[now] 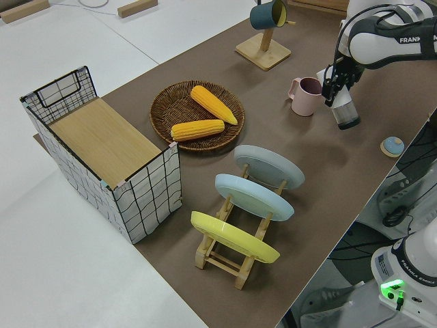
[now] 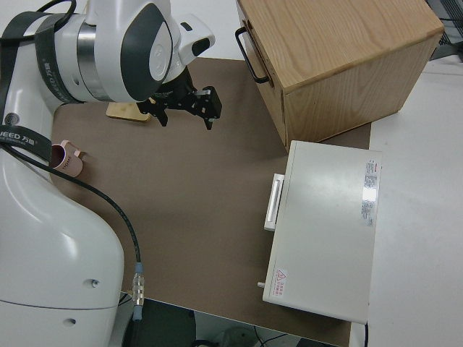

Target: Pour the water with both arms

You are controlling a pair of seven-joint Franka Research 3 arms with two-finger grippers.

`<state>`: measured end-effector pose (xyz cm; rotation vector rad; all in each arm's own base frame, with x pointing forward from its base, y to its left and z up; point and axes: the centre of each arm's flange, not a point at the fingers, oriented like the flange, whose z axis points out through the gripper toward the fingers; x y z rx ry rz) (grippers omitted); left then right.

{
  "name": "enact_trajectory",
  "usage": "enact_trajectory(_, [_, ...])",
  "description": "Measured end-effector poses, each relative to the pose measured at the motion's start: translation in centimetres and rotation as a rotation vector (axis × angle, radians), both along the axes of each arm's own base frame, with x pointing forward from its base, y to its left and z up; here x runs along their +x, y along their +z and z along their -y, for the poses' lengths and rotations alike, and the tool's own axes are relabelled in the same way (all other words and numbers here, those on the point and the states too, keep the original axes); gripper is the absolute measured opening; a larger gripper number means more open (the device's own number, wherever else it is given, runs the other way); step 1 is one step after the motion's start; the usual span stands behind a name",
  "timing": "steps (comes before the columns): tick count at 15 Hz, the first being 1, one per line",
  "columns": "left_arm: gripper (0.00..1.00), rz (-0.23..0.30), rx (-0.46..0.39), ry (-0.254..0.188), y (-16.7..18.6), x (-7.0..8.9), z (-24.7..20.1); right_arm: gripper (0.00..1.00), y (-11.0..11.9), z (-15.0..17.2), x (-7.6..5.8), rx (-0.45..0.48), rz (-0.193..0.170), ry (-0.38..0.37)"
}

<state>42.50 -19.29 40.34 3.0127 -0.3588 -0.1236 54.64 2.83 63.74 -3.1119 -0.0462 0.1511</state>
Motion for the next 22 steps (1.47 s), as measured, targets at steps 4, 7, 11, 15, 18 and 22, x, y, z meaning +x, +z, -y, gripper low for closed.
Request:
enact_trajectory(4, [0.63, -0.007, 0.002, -0.001, 0.1, 0.0, 0.0, 1.0, 0.0, 0.0, 0.0, 0.0, 0.0, 0.0])
enact_trajectory(7, [0.63, -0.006, 0.001, -0.002, 0.2, 0.0, 0.1, 1.0, 0.0, 0.0, 0.0, 0.0, 0.0, 0.0])
enact_trajectory(11, [0.63, -0.018, 0.002, -0.005, 1.0, 0.2, 0.2, 1.0, 0.0, 0.0, 0.0, 0.0, 0.0, 0.0])
enact_trajectory(15, [0.63, -0.031, 0.016, -0.015, 2.2, 0.4, 0.3, 1.0, 0.0, 0.0, 0.0, 0.0, 0.0, 0.001])
enact_trajectory(18, [0.63, -0.033, 0.018, -0.014, 2.3, 0.4, 0.2, 1.0, 0.0, 0.0, 0.0, 0.0, 0.0, 0.001])
enact_trajectory(22, [0.63, -0.037, 0.02, -0.008, 2.3, 0.4, 0.2, 1.0, 0.0, 0.0, 0.0, 0.0, 0.0, 0.001])
